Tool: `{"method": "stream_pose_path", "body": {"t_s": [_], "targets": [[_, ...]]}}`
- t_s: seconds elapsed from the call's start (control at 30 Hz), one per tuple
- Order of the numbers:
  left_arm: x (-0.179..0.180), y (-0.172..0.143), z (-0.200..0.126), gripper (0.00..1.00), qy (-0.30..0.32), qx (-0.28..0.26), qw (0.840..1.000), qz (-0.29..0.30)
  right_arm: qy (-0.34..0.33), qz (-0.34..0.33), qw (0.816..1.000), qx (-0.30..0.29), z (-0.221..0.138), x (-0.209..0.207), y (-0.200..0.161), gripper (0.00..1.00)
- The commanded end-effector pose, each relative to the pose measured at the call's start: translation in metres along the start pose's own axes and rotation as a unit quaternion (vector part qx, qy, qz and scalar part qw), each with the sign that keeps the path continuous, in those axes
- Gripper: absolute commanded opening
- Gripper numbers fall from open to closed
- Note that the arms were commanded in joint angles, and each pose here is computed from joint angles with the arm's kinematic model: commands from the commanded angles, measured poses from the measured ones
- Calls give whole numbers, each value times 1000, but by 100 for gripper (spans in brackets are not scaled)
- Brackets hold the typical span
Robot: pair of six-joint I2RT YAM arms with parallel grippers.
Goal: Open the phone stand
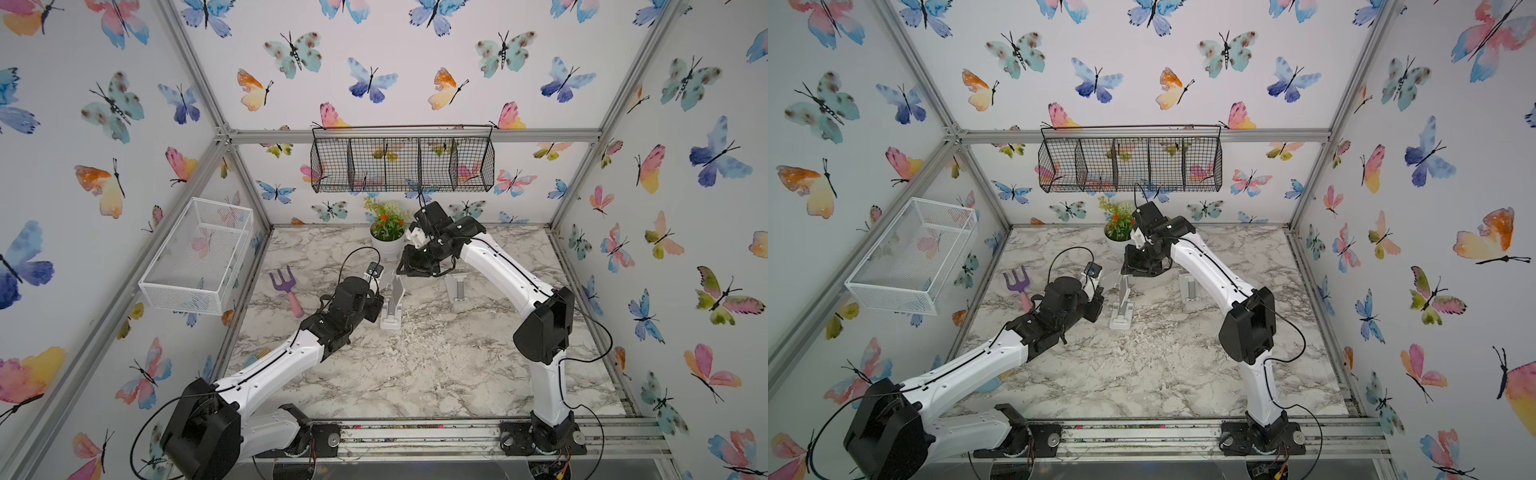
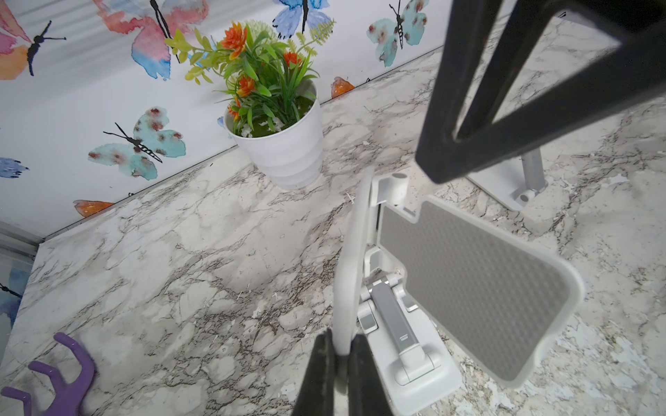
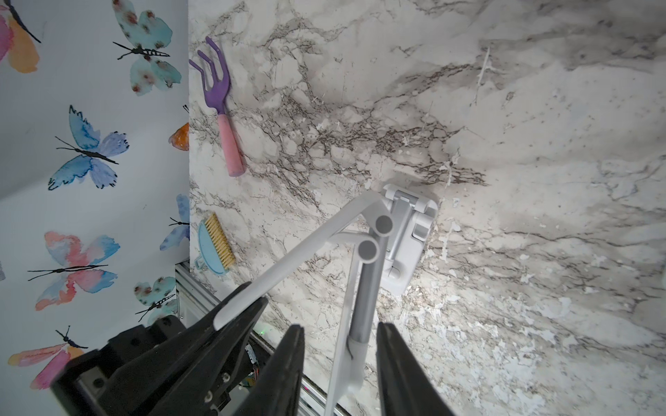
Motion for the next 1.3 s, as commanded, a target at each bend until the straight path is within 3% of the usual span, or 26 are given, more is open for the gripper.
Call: {"method": "stream_pose_path", "body": {"t_s": [0.0, 0.3, 0.5, 0.8, 1.07, 1.27], "targets": [[3, 17, -8, 0, 6, -39, 999, -12, -3, -7, 1000, 26, 11, -1, -13, 37], [1, 21, -11, 0, 1, -46, 999, -9, -3, -18, 1000, 25, 16, 4, -10, 23], [2, 26, -14, 0, 4, -53, 999, -5, -2, -20, 999, 34, 20, 2, -11, 1], [13, 27, -2, 0, 57, -44, 997, 24, -3, -48, 998, 42, 7, -4, -25, 0], [60, 12, 13, 0, 98, -41, 994, -30, 10, -80, 995, 50, -16, -4, -42, 0], [81, 9, 26, 0, 116, -35, 992, -28, 17, -122, 990, 71, -22, 7, -56, 0]]}}
Point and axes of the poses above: each gripper's point midway between its finger pads, its own z axis out along the fingers, its own x axis along the line the jaws close on, y = z × x, the point moved 10 cm from there along -z, back along the fingers, and after that the axes turned 10 degrees about z, right-handed, at the moved point
